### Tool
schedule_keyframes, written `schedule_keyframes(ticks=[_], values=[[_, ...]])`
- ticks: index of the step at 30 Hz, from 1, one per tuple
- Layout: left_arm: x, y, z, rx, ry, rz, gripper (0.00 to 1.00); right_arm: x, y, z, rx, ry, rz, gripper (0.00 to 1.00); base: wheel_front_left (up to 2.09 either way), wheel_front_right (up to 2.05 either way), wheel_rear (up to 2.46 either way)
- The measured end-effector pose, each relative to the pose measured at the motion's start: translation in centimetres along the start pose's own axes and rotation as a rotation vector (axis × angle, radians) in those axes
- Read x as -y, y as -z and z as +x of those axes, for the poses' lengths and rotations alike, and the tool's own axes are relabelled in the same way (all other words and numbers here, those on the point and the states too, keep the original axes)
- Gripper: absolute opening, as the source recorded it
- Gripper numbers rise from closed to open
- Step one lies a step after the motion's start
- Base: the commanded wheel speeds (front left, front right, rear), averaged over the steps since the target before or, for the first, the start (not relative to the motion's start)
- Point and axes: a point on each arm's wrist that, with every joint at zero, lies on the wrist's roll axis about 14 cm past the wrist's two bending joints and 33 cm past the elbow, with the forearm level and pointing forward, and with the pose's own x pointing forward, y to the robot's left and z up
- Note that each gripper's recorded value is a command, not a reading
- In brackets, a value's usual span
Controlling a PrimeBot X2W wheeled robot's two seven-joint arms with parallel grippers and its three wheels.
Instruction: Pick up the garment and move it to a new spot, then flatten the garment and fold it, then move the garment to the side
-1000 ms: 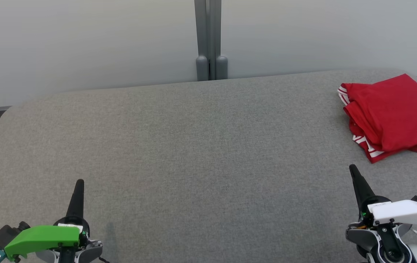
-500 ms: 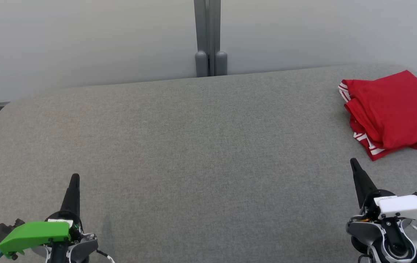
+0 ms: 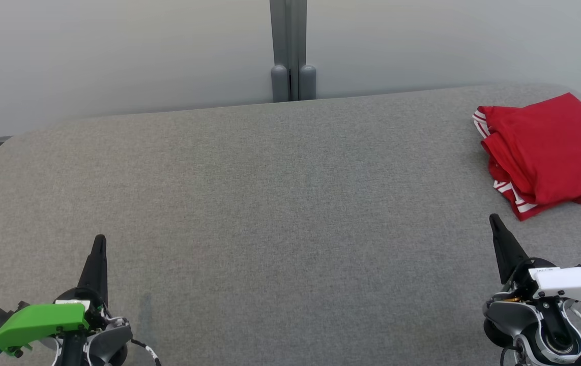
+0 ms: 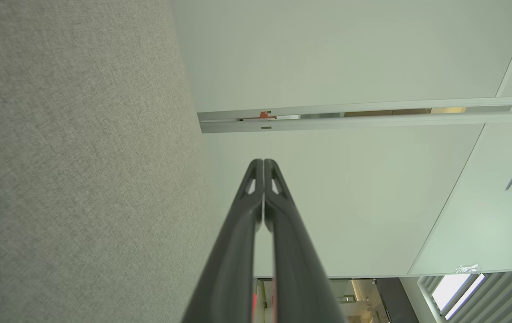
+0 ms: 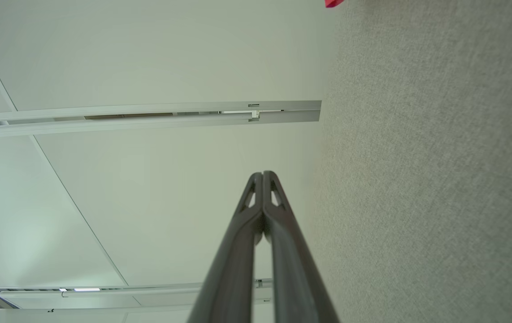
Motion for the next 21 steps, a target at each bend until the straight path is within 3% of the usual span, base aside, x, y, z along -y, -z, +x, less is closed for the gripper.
schedule_keyframes(ticks=[21], values=[[0.19, -0.04, 0.15, 0.001, 0.006, -0.007, 0.00, -0.08, 0.01, 0.08, -0.001, -0.003, 0.007, 0.00, 0.00, 0.00, 0.00]])
